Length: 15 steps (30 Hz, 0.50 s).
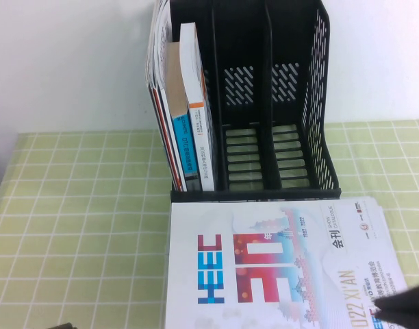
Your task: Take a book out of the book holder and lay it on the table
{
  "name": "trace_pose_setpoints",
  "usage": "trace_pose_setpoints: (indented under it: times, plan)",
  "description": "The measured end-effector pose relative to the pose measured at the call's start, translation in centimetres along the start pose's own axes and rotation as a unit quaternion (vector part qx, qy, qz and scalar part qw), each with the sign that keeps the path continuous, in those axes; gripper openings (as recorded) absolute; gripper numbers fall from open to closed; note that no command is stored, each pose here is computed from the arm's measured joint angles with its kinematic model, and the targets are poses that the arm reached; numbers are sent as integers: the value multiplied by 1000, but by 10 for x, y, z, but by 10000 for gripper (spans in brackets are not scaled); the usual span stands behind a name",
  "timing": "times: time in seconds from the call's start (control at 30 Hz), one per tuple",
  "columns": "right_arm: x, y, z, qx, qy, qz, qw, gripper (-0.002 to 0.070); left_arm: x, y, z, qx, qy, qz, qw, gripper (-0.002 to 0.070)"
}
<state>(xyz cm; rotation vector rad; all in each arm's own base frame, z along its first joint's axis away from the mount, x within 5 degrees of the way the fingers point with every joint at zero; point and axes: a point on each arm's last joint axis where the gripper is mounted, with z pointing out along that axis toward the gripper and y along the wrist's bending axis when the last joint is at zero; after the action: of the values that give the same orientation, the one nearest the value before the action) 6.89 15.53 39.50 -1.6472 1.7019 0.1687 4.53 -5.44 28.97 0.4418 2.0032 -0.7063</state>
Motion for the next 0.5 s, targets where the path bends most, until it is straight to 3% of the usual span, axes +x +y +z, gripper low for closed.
trace_pose_setpoints:
  times: [0.2,0.5]
  plan:
    - [51,21,10,9,-26,57,998,-1,18,14,2,-47,-115,77,989,-3]
    - [101,29,13,72,-43,135,987,-1,33,27,14,-71,-136,42,987,-3]
